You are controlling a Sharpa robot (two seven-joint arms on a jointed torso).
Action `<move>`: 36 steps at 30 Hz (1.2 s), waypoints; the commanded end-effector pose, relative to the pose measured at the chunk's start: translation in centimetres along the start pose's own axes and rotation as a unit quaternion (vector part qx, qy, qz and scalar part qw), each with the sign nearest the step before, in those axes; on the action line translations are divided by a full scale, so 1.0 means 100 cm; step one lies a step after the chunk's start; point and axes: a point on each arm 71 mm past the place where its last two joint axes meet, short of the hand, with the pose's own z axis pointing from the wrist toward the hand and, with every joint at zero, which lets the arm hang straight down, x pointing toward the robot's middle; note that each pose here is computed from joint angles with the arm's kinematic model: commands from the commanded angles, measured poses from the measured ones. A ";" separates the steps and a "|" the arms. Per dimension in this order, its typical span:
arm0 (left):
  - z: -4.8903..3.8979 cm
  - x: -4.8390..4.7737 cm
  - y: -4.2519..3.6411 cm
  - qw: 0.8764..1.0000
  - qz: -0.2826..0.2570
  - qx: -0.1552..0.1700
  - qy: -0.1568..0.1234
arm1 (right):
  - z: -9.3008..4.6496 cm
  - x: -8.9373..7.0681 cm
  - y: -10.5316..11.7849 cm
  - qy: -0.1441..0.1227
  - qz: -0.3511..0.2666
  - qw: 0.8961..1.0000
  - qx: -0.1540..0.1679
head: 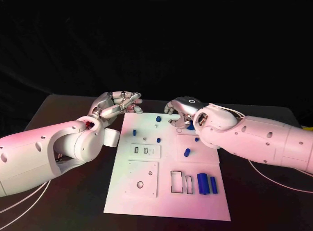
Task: Assemble the parts on the task board
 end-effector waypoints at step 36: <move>0.0010 -0.0094 0.0001 1.000 -0.006 0.003 0.000 | -0.032 0.002 -0.064 0.060 0.142 0.980 0.127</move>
